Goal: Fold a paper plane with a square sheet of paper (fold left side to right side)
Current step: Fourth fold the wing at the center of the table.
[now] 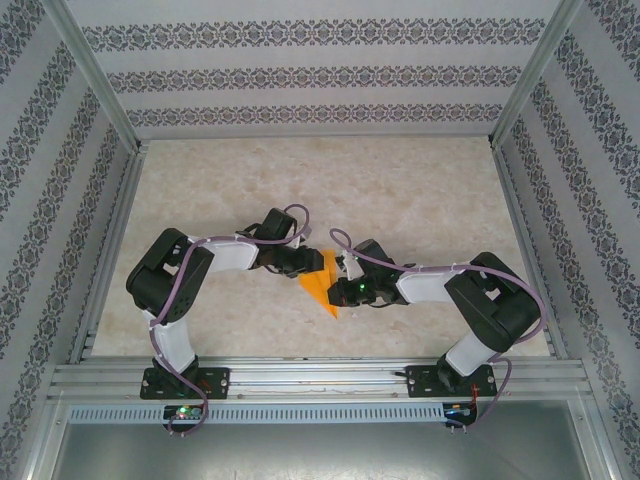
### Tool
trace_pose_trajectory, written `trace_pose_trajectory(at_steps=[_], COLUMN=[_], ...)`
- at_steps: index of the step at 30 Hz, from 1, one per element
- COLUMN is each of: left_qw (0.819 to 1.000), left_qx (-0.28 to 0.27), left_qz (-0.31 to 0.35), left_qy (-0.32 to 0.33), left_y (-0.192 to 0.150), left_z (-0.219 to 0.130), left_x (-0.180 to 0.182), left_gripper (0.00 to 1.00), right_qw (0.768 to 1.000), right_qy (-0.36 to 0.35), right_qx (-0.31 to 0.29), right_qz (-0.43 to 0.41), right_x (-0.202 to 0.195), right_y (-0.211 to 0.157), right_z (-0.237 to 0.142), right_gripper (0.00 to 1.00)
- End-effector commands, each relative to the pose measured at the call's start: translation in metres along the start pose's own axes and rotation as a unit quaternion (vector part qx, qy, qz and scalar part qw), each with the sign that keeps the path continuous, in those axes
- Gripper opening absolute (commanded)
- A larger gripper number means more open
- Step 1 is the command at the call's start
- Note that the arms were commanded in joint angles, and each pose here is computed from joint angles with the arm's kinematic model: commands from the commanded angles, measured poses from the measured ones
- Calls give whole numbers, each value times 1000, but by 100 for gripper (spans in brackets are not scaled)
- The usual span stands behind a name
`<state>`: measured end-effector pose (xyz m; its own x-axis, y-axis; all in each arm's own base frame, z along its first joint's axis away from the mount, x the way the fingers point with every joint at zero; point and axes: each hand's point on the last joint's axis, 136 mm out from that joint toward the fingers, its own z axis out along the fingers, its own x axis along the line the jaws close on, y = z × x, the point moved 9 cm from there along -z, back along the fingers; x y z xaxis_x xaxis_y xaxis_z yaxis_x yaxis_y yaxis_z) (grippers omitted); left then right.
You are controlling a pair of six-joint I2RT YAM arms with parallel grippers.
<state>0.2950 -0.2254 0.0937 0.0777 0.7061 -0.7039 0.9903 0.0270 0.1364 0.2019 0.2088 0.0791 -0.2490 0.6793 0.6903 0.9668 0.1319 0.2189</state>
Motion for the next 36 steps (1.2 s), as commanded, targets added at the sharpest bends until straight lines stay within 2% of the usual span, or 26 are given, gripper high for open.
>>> trace_pose_trajectory(at_steps=[1, 20, 28, 36], left_qw=[998, 998, 998, 998], left_qx=[23, 26, 26, 27], left_qz=[-6, -12, -14, -12], left_qy=[52, 61, 57, 58], left_y=[-10, -11, -10, -10], left_z=[10, 12, 12, 11], left_x=[15, 18, 18, 17], left_gripper=[43, 43, 43, 43], right_qw=[1000, 998, 997, 997], right_qy=[4, 40, 56, 61], right_qx=[-1, -47, -45, -40], right_qz=[7, 1, 4, 7], right_x=[-1, 5, 7, 6], right_y=[3, 19, 32, 35], right_z=[-1, -29, -17, -10], right_gripper=[12, 41, 40, 29])
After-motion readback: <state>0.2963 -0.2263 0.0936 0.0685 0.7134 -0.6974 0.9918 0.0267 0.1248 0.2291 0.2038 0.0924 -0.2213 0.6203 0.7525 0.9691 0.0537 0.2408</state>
